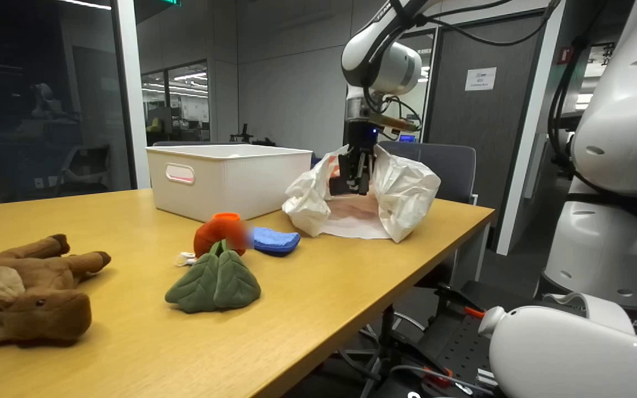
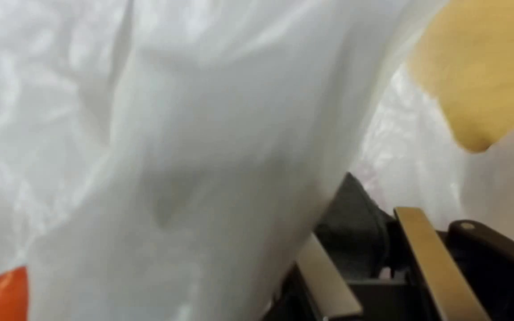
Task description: Take all the objects out of the carrier bag
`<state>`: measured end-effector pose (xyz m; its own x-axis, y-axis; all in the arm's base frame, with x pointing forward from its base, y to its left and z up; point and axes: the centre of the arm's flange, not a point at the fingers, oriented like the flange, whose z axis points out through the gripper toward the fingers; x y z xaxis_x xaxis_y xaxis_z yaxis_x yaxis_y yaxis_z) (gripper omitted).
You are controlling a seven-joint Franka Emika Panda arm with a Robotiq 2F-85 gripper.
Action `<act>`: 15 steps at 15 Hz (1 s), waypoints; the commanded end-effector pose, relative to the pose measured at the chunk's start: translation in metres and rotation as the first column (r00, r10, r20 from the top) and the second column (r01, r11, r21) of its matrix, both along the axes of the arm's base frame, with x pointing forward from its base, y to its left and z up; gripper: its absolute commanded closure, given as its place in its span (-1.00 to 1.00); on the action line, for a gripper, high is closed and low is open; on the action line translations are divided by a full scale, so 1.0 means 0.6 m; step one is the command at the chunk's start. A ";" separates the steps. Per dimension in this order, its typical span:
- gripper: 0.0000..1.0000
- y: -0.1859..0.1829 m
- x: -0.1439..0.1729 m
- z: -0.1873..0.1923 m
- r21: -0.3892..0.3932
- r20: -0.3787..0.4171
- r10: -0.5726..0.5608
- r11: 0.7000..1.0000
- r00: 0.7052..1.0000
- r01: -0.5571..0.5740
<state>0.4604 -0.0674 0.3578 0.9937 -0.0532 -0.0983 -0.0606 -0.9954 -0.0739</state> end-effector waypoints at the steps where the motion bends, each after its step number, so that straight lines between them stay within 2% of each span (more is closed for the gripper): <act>1: 0.85 -0.001 -0.033 0.053 0.093 -0.150 0.116 0.990 0.982 -0.103; 4: 0.85 0.001 -0.060 0.069 0.184 -0.257 0.242 0.963 0.936 -0.198; 7: 0.85 0.019 -0.089 0.107 0.273 -0.297 0.395 0.908 0.869 -0.319; 10: 0.85 0.051 -0.121 0.170 0.328 -0.259 0.541 0.829 0.801 -0.453; 15: 0.85 0.224 -0.183 0.248 0.265 -0.112 0.694 0.710 0.711 -0.652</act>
<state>0.3764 0.0127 0.4756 0.7516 0.5785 -0.3171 0.4738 -0.8078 -0.3506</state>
